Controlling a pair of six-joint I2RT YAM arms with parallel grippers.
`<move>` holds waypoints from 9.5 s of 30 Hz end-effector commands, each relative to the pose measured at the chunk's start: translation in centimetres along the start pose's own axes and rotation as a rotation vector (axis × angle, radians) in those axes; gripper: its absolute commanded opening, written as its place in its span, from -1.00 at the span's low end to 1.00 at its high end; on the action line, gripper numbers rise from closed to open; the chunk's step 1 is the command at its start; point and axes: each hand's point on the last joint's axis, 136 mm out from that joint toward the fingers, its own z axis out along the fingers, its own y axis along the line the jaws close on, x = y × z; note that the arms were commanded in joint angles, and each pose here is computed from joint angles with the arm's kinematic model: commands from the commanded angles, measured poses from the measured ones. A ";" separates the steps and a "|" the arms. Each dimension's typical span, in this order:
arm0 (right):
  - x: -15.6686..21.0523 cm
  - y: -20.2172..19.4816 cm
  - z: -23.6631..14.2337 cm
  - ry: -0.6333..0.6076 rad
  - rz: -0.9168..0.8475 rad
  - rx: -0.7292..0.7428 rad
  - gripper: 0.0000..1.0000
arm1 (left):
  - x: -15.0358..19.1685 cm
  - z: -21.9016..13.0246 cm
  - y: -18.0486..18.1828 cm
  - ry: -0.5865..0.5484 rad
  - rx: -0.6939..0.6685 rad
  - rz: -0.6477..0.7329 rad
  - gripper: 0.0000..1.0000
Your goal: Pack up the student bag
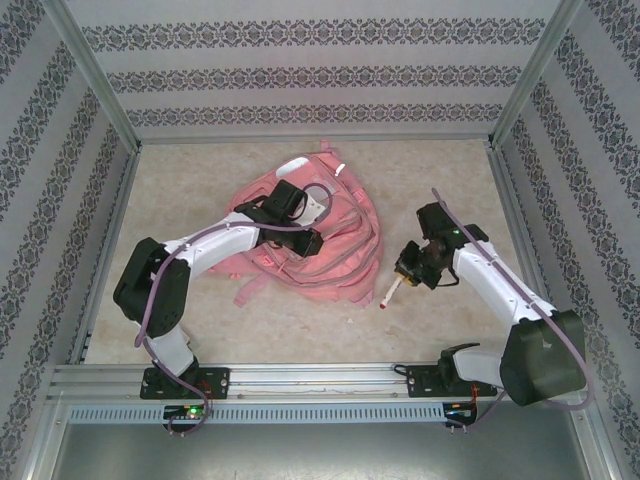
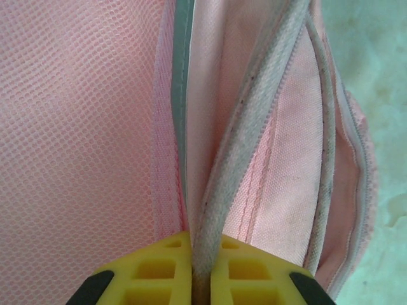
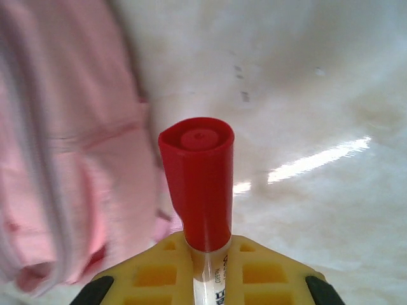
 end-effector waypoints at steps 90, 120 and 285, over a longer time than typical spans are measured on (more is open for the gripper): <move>-2.2 22.2 3.1 0.067 -0.653 -0.584 0.13 | -9.8 -5.5 13.8 -0.373 -0.387 -0.174 -1.00; -8.9 -12.2 -5.7 -0.606 0.365 0.543 0.96 | -4.8 -9.4 13.3 -0.409 -0.397 -0.124 -0.26; 4.3 12.8 2.0 -0.204 -1.192 -0.031 -0.06 | -2.2 -13.4 6.4 -0.205 -0.198 0.001 0.99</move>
